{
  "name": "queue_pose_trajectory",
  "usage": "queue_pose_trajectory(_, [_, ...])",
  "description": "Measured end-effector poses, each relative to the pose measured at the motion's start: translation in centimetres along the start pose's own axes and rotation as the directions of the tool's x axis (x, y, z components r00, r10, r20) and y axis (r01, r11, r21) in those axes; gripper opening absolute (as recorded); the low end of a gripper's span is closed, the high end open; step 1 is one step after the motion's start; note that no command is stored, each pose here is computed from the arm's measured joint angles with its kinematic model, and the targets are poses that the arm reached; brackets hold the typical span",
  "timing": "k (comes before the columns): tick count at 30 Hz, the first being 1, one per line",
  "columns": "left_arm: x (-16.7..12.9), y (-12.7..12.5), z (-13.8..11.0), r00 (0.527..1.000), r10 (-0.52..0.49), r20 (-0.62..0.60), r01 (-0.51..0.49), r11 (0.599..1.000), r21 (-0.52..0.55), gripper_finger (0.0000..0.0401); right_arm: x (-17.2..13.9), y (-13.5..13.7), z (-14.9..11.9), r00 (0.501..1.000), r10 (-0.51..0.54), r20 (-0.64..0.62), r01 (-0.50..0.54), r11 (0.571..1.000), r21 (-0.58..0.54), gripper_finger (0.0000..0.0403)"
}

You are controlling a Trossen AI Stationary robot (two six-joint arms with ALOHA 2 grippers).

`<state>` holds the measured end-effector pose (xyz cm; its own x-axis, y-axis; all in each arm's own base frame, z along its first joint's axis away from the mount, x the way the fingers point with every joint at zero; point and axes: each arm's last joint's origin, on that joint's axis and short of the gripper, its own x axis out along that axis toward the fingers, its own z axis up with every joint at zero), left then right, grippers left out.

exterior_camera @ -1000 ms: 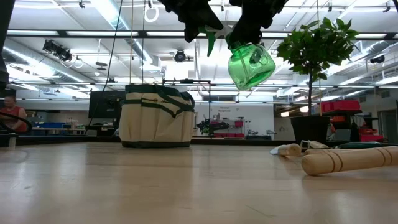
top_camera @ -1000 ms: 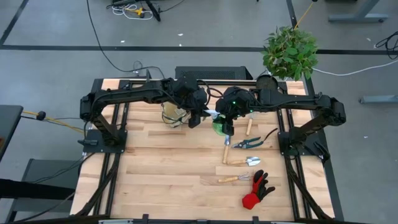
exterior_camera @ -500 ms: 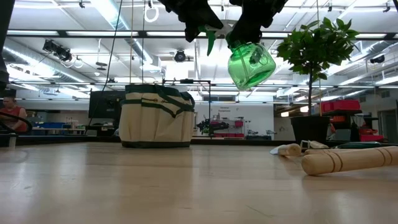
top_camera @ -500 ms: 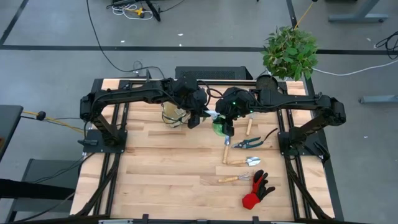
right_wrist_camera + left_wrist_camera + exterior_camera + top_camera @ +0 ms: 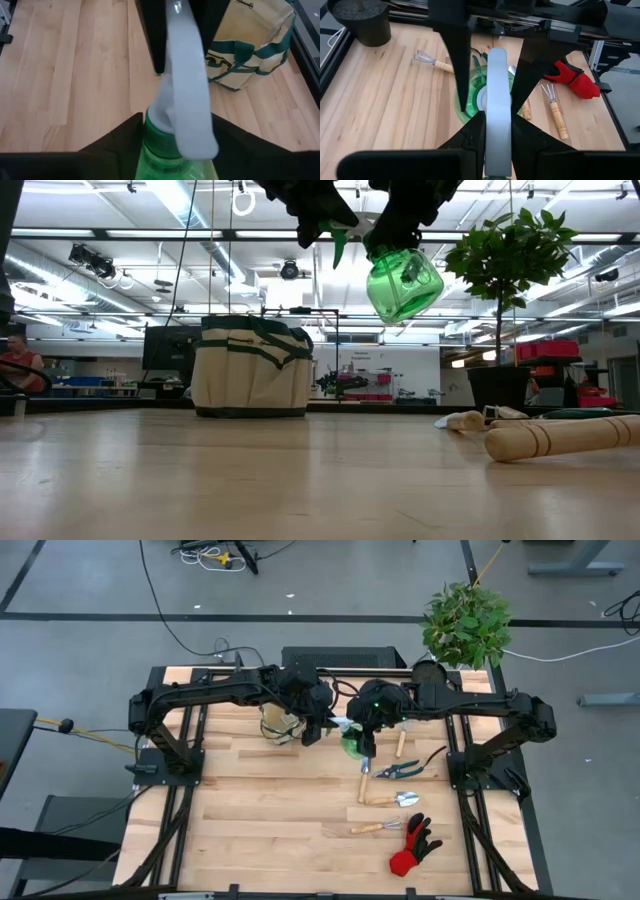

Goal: Pick & Place Garden tools in Gardening bag
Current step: Put the green spray bottle into the gardening bag

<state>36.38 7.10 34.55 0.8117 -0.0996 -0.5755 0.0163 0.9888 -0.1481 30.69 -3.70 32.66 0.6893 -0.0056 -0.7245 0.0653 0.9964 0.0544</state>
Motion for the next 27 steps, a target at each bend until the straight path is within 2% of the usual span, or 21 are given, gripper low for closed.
queue_pose_trajectory(5, [-0.1,0.0,-0.2,1.000,-0.002,-0.018,0.002,1.000,-0.005,0.0071,-0.3,0.0,0.0,1.000,0.001,0.005,-0.001,1.000,0.000,0.0252])
queue_pose_trajectory(10, [-0.6,0.1,-0.2,0.999,0.028,-0.023,-0.028,1.000,-0.012,0.0071,-1.6,0.1,0.0,1.000,0.001,0.026,-0.001,1.000,-0.002,0.0268])
queue_pose_trajectory(17, [-2.6,0.6,-0.3,0.997,0.068,-0.040,-0.070,0.997,-0.033,0.0071,-3.4,0.1,-0.4,0.998,-0.048,0.033,0.048,0.999,-0.002,0.0260])
queue_pose_trajectory(27, [-7.1,0.8,-0.5,0.988,0.145,-0.055,-0.150,0.985,-0.090,0.0071,-4.7,0.3,-0.4,0.996,-0.048,0.072,0.048,0.999,-0.002,0.0226])
